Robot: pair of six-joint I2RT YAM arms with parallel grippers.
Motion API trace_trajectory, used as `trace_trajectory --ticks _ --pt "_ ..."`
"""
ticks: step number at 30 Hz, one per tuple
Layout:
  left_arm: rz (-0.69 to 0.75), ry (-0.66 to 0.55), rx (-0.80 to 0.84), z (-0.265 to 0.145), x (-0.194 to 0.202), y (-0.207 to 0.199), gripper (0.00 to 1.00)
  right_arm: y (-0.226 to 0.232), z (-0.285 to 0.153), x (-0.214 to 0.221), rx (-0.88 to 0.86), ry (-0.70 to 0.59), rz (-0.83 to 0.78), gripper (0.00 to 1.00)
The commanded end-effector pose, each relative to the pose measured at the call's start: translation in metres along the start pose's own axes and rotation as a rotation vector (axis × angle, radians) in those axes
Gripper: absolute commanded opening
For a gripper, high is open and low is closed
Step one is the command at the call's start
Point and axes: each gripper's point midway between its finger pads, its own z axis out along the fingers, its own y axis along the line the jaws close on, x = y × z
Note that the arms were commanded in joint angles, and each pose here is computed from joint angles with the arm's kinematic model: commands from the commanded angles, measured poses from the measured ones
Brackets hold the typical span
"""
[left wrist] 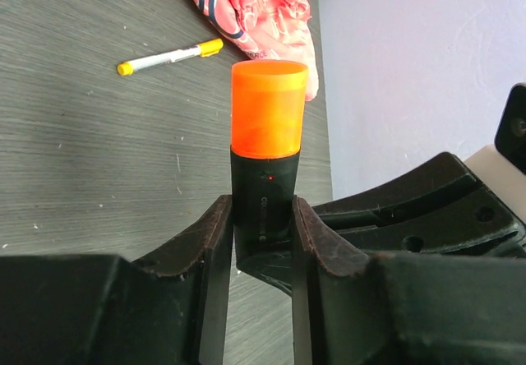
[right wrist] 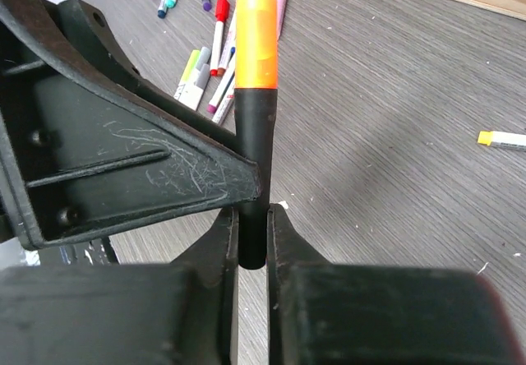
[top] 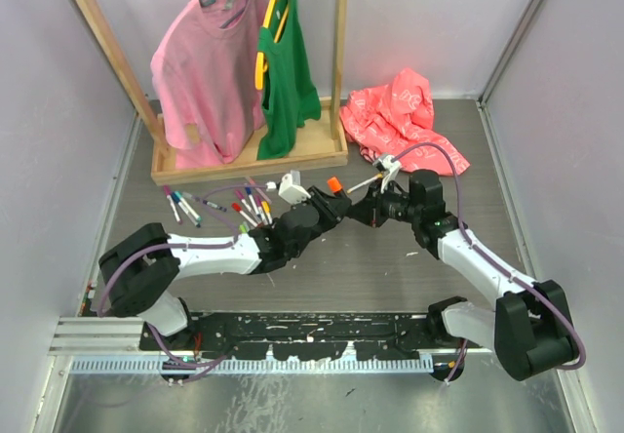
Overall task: Open the pen caps
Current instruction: Pick up the pen from the center of the board, then open the pen cap from the pen.
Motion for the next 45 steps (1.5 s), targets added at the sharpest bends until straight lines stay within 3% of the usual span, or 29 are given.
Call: trace_trajectory --ticks 1,3,5,6,11,16,19,23,31,45 --pt "-0.047 -0.035 0.047 -0.008 -0.013 -0.023 0.42 0.009 -0.001 -0.031 -0.024 -0.065 -0.050 0.01" --pt "-0.049 -0.052 0.041 -0.013 -0.020 -0.022 0.64 0.009 -0.002 -0.034 -0.028 -0.068 -0.047 0.01" --pt "-0.040 -0.079 0.022 -0.020 -0.030 -0.018 0.96 0.009 -0.005 -0.037 -0.032 -0.072 -0.045 0.01" --pt "-0.027 -0.097 0.016 -0.025 -0.038 -0.018 0.99 0.009 -0.006 -0.039 -0.033 -0.076 -0.046 0.01" --pt "0.047 -0.141 0.024 -0.057 -0.078 -0.021 0.98 0.013 -0.011 -0.041 -0.068 -0.073 -0.064 0.01" --pt "0.185 -0.063 0.149 -0.090 -0.096 -0.026 0.98 0.019 -0.016 -0.042 -0.107 -0.042 -0.131 0.01" --pt "0.188 -0.038 0.276 -0.115 -0.108 -0.043 0.98 0.020 -0.019 -0.041 -0.119 -0.021 -0.155 0.01" --pt "0.169 -0.028 0.266 -0.137 -0.130 -0.070 0.98 0.017 -0.022 -0.041 -0.116 -0.019 -0.161 0.01" --pt "-0.016 0.002 0.021 -0.129 -0.151 -0.090 0.98 0.006 -0.030 -0.043 -0.107 -0.022 -0.129 0.01" --pt "0.003 0.011 0.102 -0.129 -0.158 -0.125 0.98 -0.005 -0.032 -0.041 -0.096 -0.009 -0.098 0.01"
